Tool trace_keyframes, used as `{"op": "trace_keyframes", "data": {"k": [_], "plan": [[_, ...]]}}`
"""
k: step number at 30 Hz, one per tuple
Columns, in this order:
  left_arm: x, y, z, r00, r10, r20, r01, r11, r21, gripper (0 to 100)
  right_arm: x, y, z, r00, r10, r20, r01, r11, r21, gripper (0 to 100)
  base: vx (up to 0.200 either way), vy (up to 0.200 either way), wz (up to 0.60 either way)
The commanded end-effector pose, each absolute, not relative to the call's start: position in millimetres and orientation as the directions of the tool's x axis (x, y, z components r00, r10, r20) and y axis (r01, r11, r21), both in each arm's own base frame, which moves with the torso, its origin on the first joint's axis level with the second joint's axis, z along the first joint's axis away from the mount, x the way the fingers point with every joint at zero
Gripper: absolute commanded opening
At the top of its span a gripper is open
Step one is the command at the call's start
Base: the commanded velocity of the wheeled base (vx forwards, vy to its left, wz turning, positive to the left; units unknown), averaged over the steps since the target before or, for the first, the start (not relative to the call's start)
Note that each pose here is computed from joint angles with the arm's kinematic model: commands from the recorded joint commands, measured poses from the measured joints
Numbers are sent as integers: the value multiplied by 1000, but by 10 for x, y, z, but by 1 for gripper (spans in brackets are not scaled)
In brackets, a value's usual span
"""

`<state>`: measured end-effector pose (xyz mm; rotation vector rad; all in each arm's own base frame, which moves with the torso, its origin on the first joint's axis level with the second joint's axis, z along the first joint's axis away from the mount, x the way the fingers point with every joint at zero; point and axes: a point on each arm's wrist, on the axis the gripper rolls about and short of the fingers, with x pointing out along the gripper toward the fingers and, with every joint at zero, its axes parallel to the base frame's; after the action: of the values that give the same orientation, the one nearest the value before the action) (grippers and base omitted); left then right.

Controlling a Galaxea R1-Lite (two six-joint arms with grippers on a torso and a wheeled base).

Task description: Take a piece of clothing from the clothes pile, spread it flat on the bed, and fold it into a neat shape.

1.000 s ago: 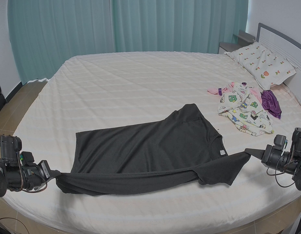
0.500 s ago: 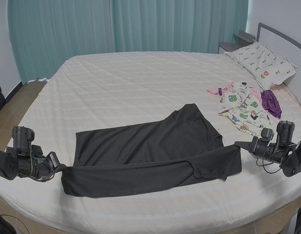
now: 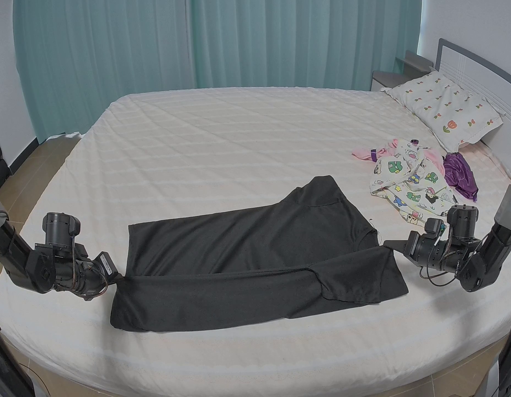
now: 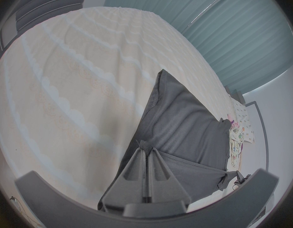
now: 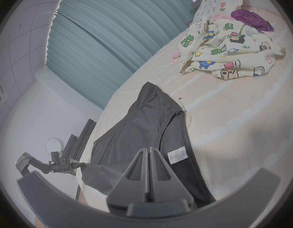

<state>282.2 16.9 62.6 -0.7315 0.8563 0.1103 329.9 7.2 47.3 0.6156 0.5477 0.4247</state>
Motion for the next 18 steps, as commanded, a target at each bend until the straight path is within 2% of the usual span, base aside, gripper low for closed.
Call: {"op": "trace_keyframes", "data": {"k": [1, 10, 15, 16, 18], "plan": [[2978, 179, 422, 627, -193, -755, -400, 751, -525, 0, 3406, 94, 315, 763, 528, -373, -195, 739, 645, 0, 0, 0, 0], [3077, 183, 318, 612, -192, -767, -414, 749, -518, 0, 3508, 99, 202, 757, 529, -384, -188, 738, 648, 0, 0, 0, 0], [3129, 186, 336, 623, -193, -758, -440, 715, -543, 0, 3566, 142, 136, 749, 538, -387, -193, 735, 650, 0, 0, 0, 0], [3134, 187, 325, 621, -193, -760, -441, 715, -542, 100, 3572, 147, 131, 749, 539, -385, -195, 734, 650, 100, 0, 0, 0], [3138, 187, 318, 620, -195, -760, -442, 714, -543, 100, 3583, 152, 134, 753, 538, -379, -199, 735, 648, 100, 0, 0, 0]]}}
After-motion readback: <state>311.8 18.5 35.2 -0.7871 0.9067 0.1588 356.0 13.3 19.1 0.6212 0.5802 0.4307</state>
